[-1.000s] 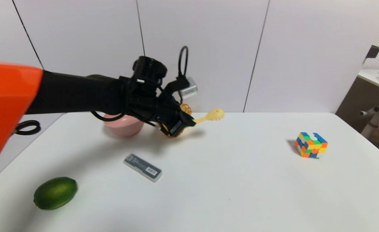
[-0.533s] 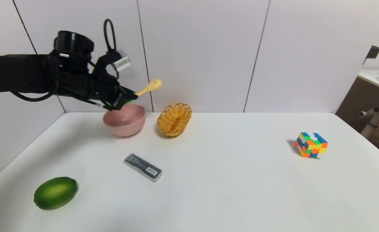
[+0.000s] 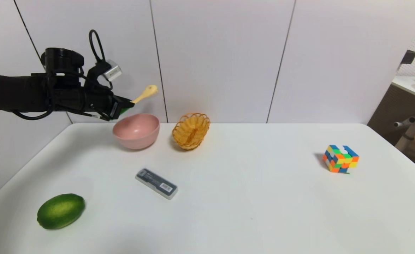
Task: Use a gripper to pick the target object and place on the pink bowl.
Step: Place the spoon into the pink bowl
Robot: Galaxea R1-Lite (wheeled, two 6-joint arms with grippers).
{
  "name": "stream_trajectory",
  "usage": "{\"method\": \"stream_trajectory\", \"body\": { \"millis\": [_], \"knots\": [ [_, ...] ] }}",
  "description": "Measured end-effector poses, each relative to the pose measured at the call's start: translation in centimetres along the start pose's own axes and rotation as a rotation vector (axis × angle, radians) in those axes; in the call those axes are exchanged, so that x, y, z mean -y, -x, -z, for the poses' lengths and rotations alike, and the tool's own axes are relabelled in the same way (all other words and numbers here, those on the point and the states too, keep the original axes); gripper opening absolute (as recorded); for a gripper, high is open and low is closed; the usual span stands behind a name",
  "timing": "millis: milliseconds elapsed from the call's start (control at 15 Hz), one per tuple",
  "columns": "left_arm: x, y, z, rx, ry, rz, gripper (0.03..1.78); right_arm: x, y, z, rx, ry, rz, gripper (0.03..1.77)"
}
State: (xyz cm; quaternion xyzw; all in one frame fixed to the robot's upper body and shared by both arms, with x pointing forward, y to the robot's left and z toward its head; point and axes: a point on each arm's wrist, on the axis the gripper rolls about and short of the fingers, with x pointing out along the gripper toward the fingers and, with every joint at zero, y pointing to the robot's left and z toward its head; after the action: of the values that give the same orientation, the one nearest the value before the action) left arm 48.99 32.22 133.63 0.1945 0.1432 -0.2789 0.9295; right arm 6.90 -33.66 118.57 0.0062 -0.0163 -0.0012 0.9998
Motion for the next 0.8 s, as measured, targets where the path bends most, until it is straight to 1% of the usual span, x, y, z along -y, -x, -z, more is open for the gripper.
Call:
{"method": "stream_trajectory", "body": {
  "millis": [133,333,400,467,600,800],
  "knots": [
    [0.1,-0.9,1.1,-0.006,0.012,0.034,0.19,0.0,0.0,0.0,0.0,0.0,0.0,1.71],
    [0.3,-1.9,2.2,-0.02,0.02,0.045,0.19,0.0,0.0,0.0,0.0,0.0,0.0,1.71],
    [0.3,-2.2,2.5,-0.026,0.023,0.047,0.26,0.0,0.0,0.0,0.0,0.0,0.0,1.71],
    [0.3,-2.4,2.7,-0.029,0.024,0.049,0.44,0.0,0.0,0.0,0.0,0.0,0.0,1.71],
    [0.3,-2.6,2.9,-0.033,0.026,0.052,0.72,0.0,0.0,0.0,0.0,0.0,0.0,1.71],
    [0.1,-2.7,2.7,-0.016,0.017,0.042,1.03,0.0,0.0,0.0,0.0,0.0,0.0,1.71]
  ]
}}
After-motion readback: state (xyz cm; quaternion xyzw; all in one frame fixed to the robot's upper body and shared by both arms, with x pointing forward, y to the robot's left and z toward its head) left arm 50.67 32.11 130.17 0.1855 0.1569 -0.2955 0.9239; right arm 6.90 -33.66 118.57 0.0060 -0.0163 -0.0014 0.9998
